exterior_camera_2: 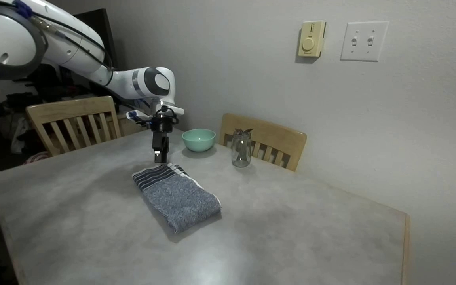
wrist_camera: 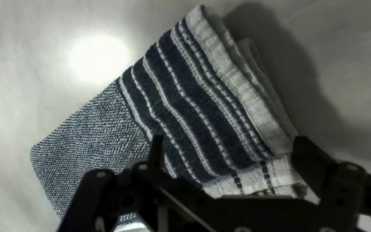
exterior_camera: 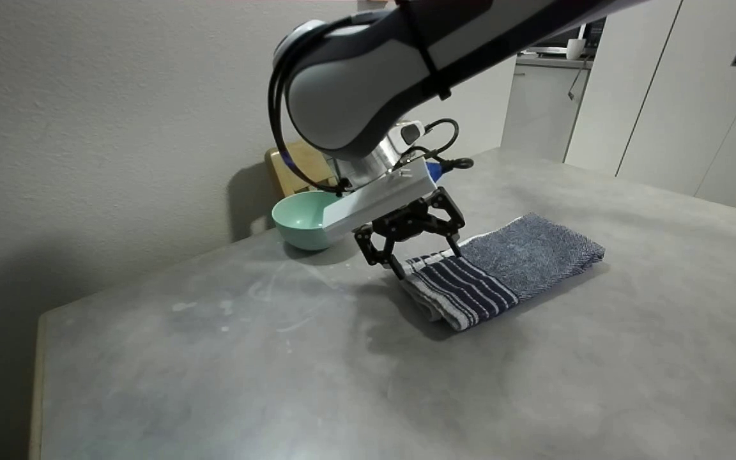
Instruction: Unfold the grey towel on the table once.
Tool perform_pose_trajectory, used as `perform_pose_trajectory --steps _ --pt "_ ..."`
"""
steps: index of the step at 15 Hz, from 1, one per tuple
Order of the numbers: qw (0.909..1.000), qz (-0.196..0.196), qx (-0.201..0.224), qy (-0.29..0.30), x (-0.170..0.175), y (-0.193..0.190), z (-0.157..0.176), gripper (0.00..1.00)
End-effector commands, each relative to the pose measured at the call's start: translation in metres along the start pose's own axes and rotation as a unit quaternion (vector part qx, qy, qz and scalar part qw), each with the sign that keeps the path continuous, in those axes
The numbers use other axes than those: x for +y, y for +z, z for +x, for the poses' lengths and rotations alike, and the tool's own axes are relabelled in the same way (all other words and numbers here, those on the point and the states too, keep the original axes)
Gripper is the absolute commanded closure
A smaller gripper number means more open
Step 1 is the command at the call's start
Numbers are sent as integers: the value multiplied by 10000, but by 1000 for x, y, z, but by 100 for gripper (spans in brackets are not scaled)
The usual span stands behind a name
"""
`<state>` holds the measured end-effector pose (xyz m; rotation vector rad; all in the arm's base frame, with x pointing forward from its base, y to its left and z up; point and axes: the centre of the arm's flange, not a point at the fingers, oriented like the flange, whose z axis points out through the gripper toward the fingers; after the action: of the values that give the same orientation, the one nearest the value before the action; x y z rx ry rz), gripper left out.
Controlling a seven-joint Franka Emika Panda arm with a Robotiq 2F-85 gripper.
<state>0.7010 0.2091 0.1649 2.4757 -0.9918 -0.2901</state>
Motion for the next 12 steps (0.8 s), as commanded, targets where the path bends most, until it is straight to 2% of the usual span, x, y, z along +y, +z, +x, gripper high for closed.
perform_pose_trajectory --steps 1,12 --pt "9999 49 163 8 -9 -8 9 0" --pt "9998 151 105 -5 -17 10 14 0"
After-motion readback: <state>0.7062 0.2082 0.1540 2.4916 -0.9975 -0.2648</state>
